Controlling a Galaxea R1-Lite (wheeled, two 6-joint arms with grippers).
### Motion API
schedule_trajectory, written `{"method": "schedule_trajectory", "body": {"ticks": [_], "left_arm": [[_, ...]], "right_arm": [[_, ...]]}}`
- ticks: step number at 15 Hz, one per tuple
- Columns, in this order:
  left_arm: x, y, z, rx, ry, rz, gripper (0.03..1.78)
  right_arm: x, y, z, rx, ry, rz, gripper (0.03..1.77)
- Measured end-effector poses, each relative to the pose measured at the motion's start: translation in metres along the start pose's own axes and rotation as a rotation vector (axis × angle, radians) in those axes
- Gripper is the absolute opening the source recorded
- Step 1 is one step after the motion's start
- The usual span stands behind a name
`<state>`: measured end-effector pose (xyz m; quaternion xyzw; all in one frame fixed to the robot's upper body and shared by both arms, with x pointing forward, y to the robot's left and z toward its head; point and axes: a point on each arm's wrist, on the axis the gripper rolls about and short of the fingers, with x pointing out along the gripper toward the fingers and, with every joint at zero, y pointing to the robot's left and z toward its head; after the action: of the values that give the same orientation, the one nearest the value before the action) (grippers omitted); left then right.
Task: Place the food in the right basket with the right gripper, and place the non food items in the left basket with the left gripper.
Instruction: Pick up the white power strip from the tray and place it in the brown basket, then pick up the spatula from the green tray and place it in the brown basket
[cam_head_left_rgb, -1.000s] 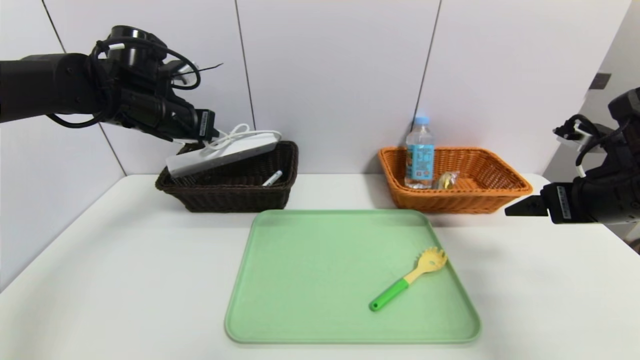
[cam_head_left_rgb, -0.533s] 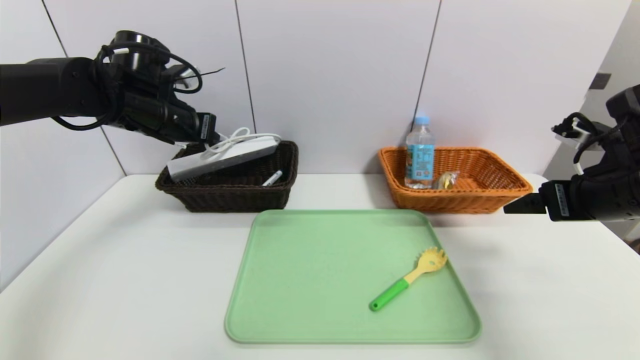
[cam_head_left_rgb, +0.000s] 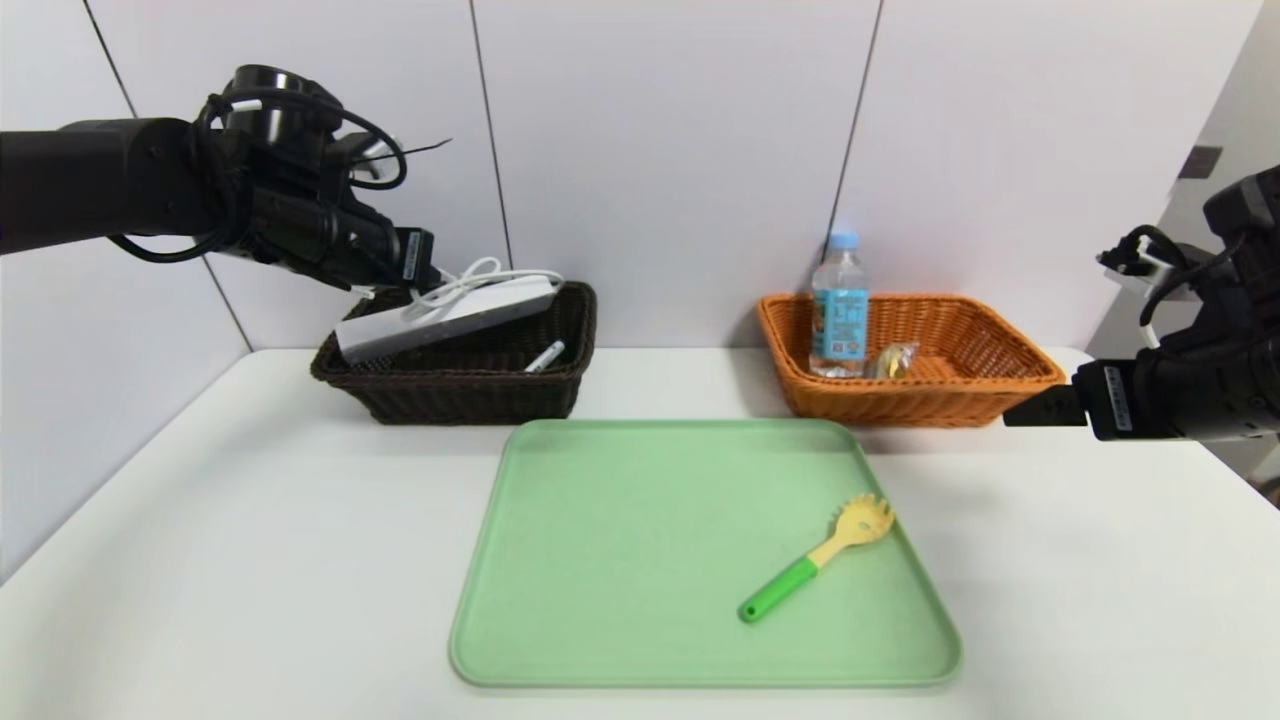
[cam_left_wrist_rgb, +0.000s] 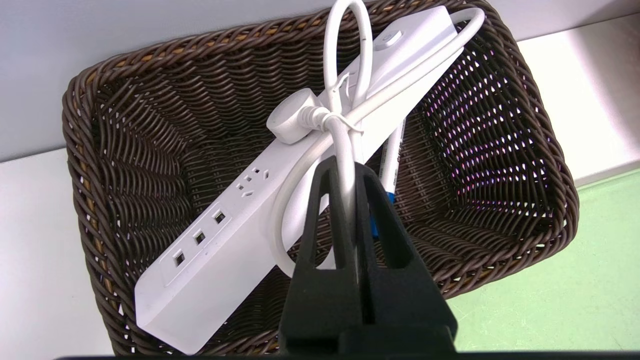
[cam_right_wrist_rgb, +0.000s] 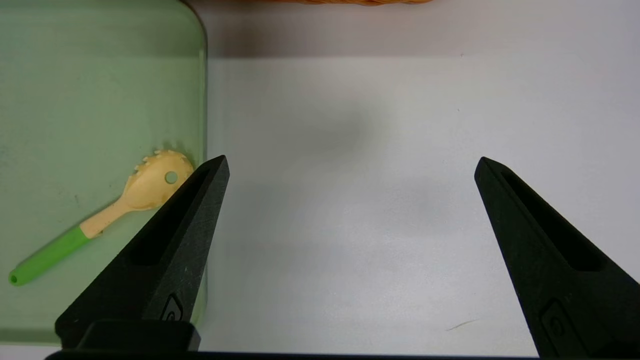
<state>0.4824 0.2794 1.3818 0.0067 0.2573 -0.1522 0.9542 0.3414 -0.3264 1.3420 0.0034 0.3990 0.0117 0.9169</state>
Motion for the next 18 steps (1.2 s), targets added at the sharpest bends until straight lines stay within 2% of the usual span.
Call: {"method": "schedule_trajectory", "body": {"ticks": [3,8,12,15,18], "left_arm": [[0.001,0.0,-0.001,-0.001,0.005,0.0,0.08],[0.003,0.001,-0.002,-0.002,0.01,0.0,0.83],[-0.012,-0.004,0.007,-0.001,-0.034,-0.007,1.18],[-0.044,-0.037,0.021,0.006,-0.09,-0.076,1.35],[-0.074,-0.095,0.016,-0.036,-0.033,-0.229,1.46]], "right_arm": [[0.0,0.0,0.0,0.001,0.001,-0.001,1.7],[-0.001,0.0,0.0,0.0,-0.002,-0.01,1.7],[-0.002,0.0,-0.001,0.001,-0.004,-0.012,1.7],[-0.002,0.001,-0.001,0.004,-0.005,-0.01,1.7],[-0.003,0.004,-0.001,0.007,-0.005,-0.002,1.7]]}}
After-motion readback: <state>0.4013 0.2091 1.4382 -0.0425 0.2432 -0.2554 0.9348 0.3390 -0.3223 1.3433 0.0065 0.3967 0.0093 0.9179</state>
